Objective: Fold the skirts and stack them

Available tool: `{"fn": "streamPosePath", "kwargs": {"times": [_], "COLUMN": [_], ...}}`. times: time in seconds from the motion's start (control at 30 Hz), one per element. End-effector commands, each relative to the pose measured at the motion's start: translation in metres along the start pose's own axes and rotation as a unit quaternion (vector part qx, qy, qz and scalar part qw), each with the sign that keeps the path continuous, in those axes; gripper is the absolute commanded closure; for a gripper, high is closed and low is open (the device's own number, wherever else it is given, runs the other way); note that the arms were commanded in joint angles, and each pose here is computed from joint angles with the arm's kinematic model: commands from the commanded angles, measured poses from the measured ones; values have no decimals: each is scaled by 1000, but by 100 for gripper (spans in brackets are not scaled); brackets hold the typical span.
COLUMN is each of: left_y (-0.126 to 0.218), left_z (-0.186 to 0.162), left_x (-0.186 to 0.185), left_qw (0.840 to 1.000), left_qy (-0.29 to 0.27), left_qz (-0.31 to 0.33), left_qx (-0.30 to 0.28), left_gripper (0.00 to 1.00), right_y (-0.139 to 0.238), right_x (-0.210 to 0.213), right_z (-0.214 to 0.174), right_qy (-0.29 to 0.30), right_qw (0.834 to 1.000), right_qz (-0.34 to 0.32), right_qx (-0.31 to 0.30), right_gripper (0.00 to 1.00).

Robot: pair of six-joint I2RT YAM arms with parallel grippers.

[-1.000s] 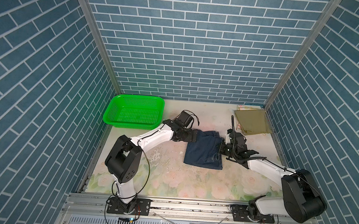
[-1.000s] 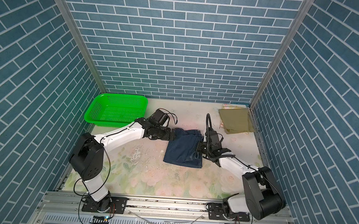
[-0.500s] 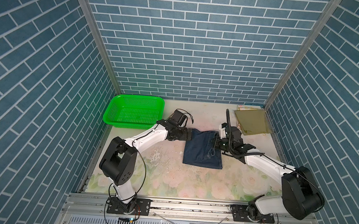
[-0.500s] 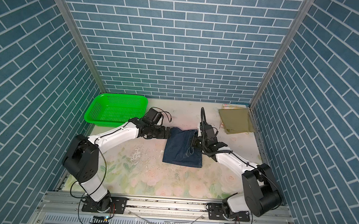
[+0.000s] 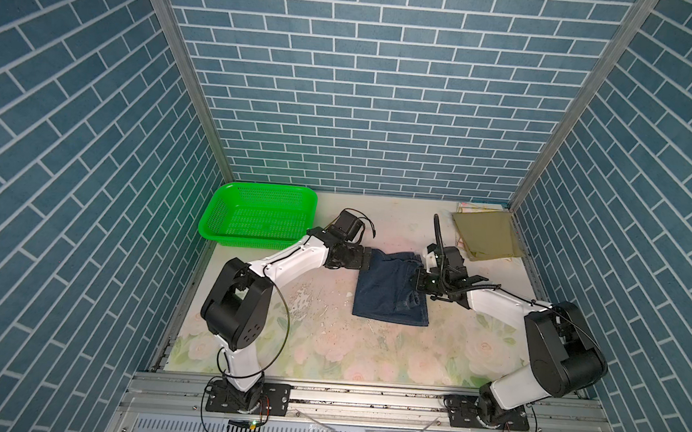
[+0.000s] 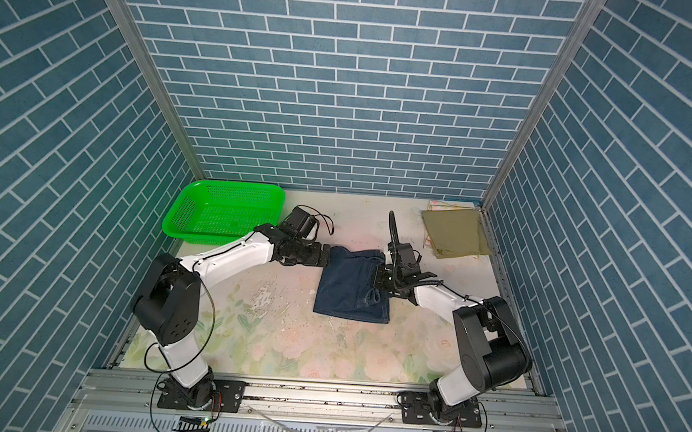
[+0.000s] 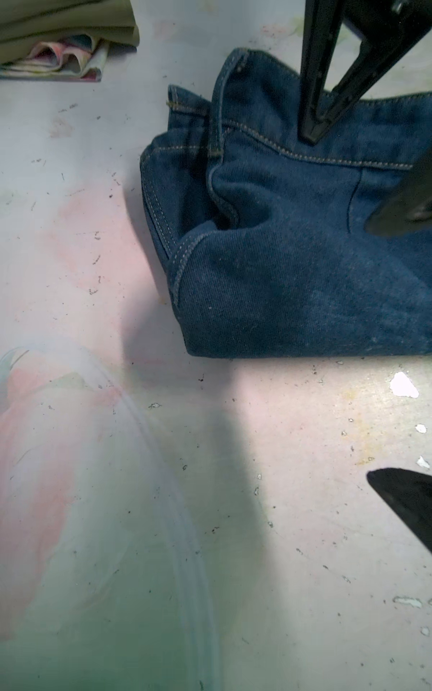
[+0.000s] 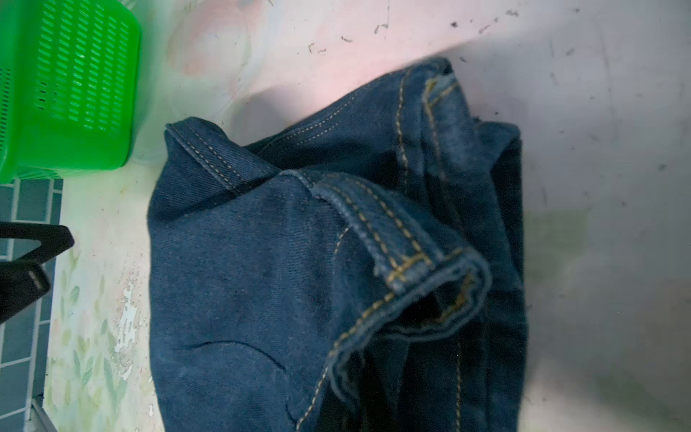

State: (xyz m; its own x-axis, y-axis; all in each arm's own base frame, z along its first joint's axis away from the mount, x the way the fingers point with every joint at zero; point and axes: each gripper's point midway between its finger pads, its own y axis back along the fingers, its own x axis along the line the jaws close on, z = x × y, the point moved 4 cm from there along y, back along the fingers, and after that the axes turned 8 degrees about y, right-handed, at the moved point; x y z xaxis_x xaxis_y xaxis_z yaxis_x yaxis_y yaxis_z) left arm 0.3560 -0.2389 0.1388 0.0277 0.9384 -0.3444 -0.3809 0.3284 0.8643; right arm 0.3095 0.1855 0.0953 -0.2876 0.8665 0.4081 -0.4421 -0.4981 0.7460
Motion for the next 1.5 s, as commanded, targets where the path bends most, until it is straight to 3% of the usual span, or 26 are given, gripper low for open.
{"fn": "streamPosePath", "kwargs": {"times": [0.0, 0.2, 0.53, 0.8, 1.03, 1.33, 1.47], "left_y": [-11, -24, -29, -5, 0, -32, -52], "left_z": [-1, -1, -4, -27, -83, -118, -134], "left_x": [3, -1, -15, -49, -80, -109, -117], "left_qw": [1000, 999, 999, 986, 961, 946, 946], "left_qy": [-13, -21, -41, -162, -267, -317, -319], "left_qz": [23, 32, 12, 2, -16, 28, 27], "left_qx": [12, 22, 19, -35, -69, -59, -43], "left_gripper": [3, 3, 3, 3, 5, 8, 8], "right_y": [7, 14, 24, 52, 55, 98, 105], "right_x": [-18, -39, -40, -18, -26, -43, -45], "right_z": [-14, -23, -23, 2, 20, 20, 13], "right_qy": [28, 31, 42, 59, 30, -25, -28], "right_qw": [999, 996, 996, 997, 997, 992, 993], "right_qz": [-40, -81, -73, -15, 6, -35, -32], "right_qx": [23, 37, 20, -42, -68, -117, -112], "right_gripper": [91, 64, 41, 24, 23, 30, 26]}}
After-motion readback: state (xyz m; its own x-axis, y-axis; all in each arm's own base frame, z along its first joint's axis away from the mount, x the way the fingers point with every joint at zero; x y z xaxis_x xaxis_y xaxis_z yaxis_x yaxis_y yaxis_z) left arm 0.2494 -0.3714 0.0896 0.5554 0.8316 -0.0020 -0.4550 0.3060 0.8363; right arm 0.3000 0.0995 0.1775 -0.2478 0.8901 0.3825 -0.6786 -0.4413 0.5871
